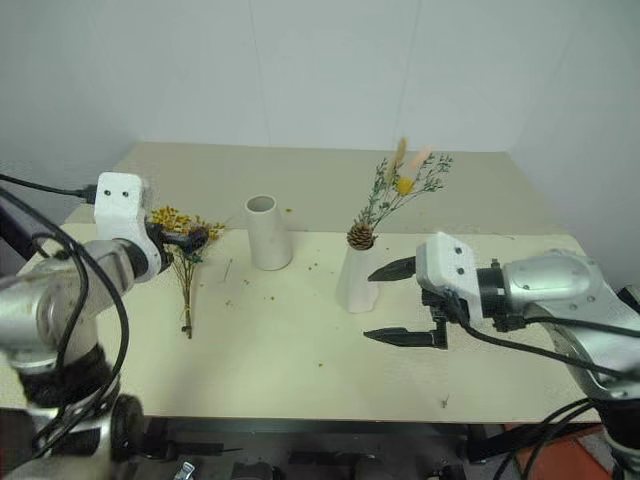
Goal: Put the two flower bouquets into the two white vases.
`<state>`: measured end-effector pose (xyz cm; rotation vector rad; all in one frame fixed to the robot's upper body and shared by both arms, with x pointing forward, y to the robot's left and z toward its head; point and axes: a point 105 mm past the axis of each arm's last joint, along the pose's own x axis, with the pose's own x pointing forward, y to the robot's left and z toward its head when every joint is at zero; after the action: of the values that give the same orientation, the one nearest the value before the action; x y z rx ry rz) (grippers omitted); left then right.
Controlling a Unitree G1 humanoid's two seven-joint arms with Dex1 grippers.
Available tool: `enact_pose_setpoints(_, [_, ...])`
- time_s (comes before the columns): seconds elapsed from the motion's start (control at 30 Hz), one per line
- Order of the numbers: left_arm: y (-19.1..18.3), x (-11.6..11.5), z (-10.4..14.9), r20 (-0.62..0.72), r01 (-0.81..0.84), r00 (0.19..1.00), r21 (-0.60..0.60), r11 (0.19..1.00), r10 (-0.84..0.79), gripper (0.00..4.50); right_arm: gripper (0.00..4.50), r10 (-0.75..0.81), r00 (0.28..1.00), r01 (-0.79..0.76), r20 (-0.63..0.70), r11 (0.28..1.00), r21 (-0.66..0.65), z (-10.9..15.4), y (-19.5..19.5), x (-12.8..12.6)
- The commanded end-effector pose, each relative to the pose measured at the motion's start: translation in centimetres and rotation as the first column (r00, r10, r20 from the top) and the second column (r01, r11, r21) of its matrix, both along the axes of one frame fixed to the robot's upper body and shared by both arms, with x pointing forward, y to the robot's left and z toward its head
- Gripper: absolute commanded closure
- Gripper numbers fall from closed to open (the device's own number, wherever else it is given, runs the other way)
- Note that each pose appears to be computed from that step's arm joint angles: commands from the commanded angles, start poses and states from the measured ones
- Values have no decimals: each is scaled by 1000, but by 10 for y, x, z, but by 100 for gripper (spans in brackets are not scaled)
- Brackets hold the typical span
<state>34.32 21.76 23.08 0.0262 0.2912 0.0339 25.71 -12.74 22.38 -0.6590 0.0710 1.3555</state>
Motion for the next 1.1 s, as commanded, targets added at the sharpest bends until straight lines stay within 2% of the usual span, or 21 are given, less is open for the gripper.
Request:
enact_pose_setpoints(0.03, [12, 4, -6, -55, -54, 997, -15, 998, 53, 0, 2, -20, 1000, 20, -6, 1000, -12, 2, 5, 6])
enact_pose_setpoints(0.23, [33, 4, -40, -184, -225, 960, -56, 973, 211, 0, 2, -21, 1000, 21, -16, 1000, -17, -4, 9, 5])
enact_pose_setpoints(0.43, [23, 2, -64, -280, -188, 946, -67, 980, 163, 0, 2, -42, 999, 42, -19, 999, -7, -9, 11, 4])
enact_pose_setpoints(0.7, [10, 14, -68, -361, -134, 926, -52, 990, 107, 0, 2, -39, 999, 39, -29, 999, 5, -9, 15, -1])
enact_pose_setpoints(0.83, [4, 17, -72, -389, -89, 920, -90, 992, 48, 0, 2, -38, 999, 38, -34, 999, 8, -9, 17, -3])
enact_pose_setpoints(1.03, [24, 17, -90, -477, -179, 870, -65, 982, 127, 0, 2, -69, 997, 69, -42, 998, -1, -12, 13, -3])
enact_pose_setpoints(1.1, [25, 19, -91, -480, -181, 867, -58, 982, 132, 39, 0, -75, 996, 75, -45, 997, -1, -12, 12, -4])
